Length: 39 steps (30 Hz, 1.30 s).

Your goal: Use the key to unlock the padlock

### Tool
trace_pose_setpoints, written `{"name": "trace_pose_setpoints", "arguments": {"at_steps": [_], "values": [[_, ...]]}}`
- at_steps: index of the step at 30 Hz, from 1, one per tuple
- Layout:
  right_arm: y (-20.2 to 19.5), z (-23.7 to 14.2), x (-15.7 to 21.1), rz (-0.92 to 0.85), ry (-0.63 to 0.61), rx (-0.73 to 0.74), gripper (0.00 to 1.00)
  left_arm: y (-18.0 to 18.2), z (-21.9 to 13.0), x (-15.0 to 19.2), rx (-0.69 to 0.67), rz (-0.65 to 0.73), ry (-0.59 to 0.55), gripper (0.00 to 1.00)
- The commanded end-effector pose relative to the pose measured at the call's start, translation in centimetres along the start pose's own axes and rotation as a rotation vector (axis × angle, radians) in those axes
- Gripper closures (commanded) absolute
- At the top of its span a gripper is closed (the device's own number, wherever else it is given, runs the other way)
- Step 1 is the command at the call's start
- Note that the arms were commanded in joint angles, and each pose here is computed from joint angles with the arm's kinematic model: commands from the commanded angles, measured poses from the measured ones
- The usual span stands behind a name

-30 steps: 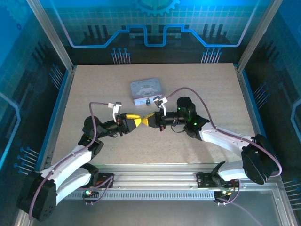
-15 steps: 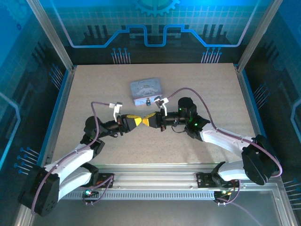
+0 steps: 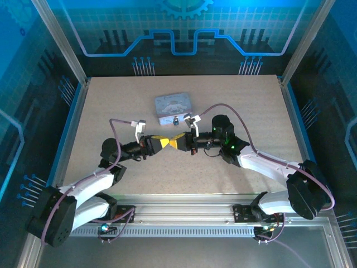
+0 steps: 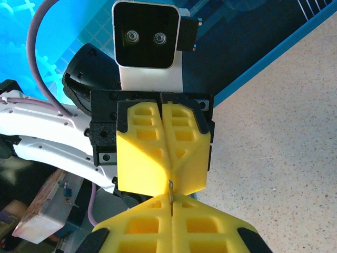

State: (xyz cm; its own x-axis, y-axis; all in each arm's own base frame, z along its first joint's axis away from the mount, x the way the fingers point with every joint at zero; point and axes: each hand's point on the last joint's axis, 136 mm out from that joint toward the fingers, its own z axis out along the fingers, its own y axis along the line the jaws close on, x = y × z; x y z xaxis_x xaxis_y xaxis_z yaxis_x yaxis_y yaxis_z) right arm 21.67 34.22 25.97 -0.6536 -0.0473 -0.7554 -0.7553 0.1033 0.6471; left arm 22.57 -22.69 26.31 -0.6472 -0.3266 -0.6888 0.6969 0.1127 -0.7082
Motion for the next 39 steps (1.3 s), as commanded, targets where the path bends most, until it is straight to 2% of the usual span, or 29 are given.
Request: {"name": "trace_pose_setpoints", "arguments": {"at_steps": [1, 9, 14, 19, 23, 30, 33, 39], "values": [[0.8, 0.2, -1.2, -0.028, -0.015, -0.035, 1.00, -0.3, -0.3, 0.4, 0.024, 0.013, 0.010, 1.00], [-0.6, 0.4, -1.3, 0.023, -0.013, 0.034, 0.99, 0.7, -0.4, 0.3, -0.013, -0.007, -0.019, 1.00], [-1.5, 0.4, -1.3, 0.058, -0.014, 0.076, 0.85, 2.0, -0.3, 0.1, -0.054, -0.054, -0.041, 1.00], [-2.0, 0.4, -1.3, 0.084, -0.011, 0.096, 0.76, 3.1, -0.2, 0.3, -0.085, -0.090, -0.051, 1.00], [-2.5, 0.3, -1.3, 0.106, -0.012, 0.112, 0.75, 3.6, -0.2, 0.4, -0.097, -0.107, -0.051, 1.00], [-3.3, 0.0, -1.6, 0.132, -0.013, 0.139, 0.63, 3.6, -0.1, 0.8, -0.093, -0.121, -0.030, 1.00], [-3.6, -0.2, -1.6, 0.140, -0.002, 0.143, 0.63, 3.5, 0.0, 0.8, -0.084, -0.122, -0.019, 1.00], [-3.5, -0.1, -1.4, 0.147, 0.016, 0.130, 0.68, 3.2, 0.3, 0.9, -0.061, -0.128, 0.005, 1.00]]}}
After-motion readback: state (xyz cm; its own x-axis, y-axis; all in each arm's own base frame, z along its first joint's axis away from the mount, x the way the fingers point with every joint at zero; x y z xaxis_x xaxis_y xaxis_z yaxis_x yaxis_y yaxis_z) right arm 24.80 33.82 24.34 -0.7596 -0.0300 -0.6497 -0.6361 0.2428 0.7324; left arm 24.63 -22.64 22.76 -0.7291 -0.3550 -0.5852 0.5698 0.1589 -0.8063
